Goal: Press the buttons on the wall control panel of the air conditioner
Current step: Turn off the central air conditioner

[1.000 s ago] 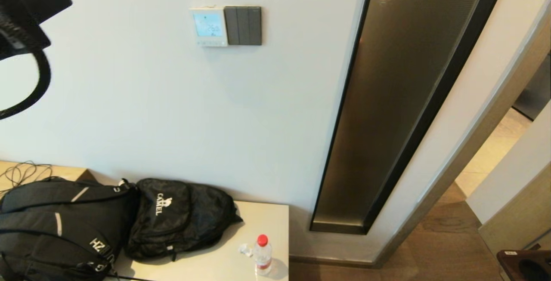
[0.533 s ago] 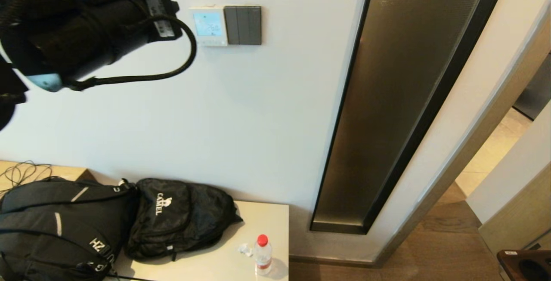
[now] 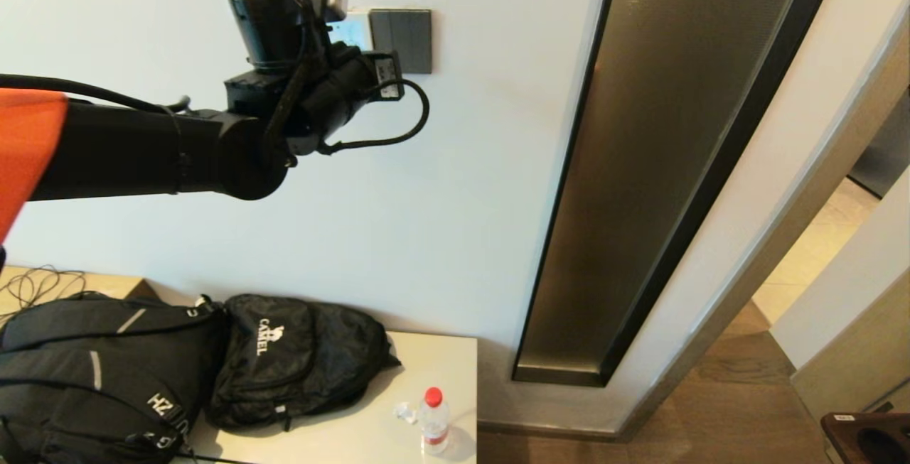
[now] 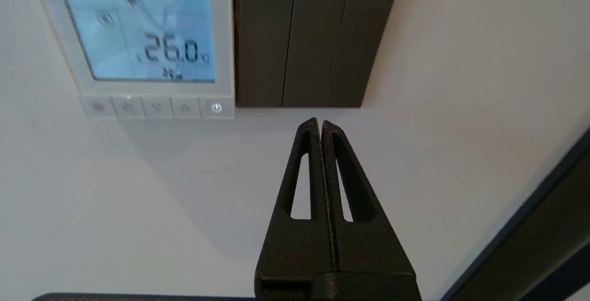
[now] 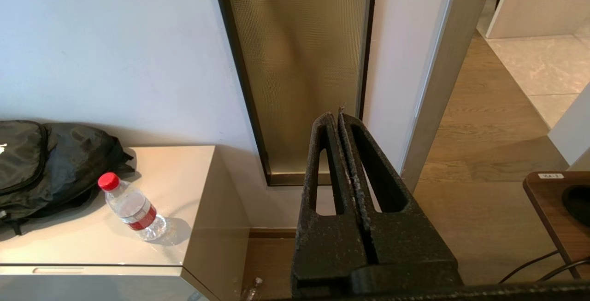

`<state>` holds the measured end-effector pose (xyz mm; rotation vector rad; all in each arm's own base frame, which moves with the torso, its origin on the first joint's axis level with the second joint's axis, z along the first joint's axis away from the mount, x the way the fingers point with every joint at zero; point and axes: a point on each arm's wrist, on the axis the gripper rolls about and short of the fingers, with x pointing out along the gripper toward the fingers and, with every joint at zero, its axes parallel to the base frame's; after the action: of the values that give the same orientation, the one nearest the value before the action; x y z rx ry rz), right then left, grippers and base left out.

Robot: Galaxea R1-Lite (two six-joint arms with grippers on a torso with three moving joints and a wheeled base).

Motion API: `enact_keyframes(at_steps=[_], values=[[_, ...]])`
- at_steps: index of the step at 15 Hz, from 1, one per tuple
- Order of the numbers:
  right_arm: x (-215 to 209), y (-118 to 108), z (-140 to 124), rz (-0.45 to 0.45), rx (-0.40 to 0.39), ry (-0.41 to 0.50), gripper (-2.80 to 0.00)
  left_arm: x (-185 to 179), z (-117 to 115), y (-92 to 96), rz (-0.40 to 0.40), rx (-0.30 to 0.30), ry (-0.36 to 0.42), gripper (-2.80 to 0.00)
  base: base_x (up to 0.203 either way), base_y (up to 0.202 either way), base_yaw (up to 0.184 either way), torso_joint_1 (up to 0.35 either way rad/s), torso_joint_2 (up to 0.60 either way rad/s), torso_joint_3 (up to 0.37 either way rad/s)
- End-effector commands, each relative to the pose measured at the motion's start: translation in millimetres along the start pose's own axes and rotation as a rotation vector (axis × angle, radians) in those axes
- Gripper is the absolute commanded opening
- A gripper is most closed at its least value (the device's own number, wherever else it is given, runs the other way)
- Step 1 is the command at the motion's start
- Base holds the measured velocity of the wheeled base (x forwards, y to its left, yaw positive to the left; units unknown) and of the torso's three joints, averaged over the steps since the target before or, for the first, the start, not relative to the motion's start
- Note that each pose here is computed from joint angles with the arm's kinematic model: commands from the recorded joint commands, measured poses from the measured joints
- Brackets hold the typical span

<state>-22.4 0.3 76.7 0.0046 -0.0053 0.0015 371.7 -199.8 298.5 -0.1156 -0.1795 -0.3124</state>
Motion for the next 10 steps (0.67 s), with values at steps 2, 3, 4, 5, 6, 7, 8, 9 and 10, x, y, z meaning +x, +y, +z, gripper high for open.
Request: enact_keyframes(at_steps=[2, 3, 4, 5, 6, 7, 8, 9, 10], values=[[0.1, 0.0, -0.4, 0.0, 0.0, 0.001, -2.8, 24.0, -36.1, 4.3, 0.022, 0.011, 0.047, -2.8, 0.0, 0.0, 0.0, 0.0, 0.0, 0.0], [0.1, 0.0, -0.4, 0.001, 0.0, 0.001, -2.8, 28.8, -38.5, 6.4, 0.029, 0.011, 0.041, -2.8, 0.0, 0.0, 0.0, 0.0, 0.0, 0.0], [0.2, 0.0, -0.4, 0.0, 0.0, 0.002, -2.8, 33.3, -37.9, 10.6, 0.039, 0.011, 0.029, -2.8, 0.0, 0.0, 0.0, 0.0, 0.0, 0.0], [0.2, 0.0, -0.4, 0.0, -0.001, 0.002, -2.8, 37.4, -36.7, 15.2, 0.05, 0.011, 0.017, -2.8, 0.0, 0.0, 0.0, 0.0, 0.0, 0.0], [0.2, 0.0, -0.4, 0.0, 0.0, 0.002, -2.8, 40.9, -35.2, 21.4, 0.07, 0.013, 0.011, -2.8, 0.0, 0.0, 0.0, 0.0, 0.0, 0.0], [0.2, 0.0, -0.4, 0.0, 0.0, 0.002, -2.8, 42.5, -34.1, 26.7, 0.093, 0.016, 0.012, -2.8, 0.0, 0.0, 0.0, 0.0, 0.0, 0.0], [0.1, 0.0, -0.4, 0.0, 0.0, 0.001, -2.8, 43.5, -32.7, 31.3, 0.103, 0.017, 0.007, -2.8, 0.0, 0.0, 0.0, 0.0, 0.0, 0.0], [0.2, 0.0, -0.4, 0.0, 0.0, 0.002, -2.8, 44.1, -31.5, 36.1, 0.113, 0.019, 0.004, -2.8, 0.0, 0.0, 0.0, 0.0, 0.0, 0.0], [0.2, 0.0, -0.4, 0.0, 0.0, 0.002, -2.8, 44.6, -30.7, 39.9, 0.121, 0.02, 0.002, -2.8, 0.0, 0.0, 0.0, 0.0, 0.0, 0.0]])
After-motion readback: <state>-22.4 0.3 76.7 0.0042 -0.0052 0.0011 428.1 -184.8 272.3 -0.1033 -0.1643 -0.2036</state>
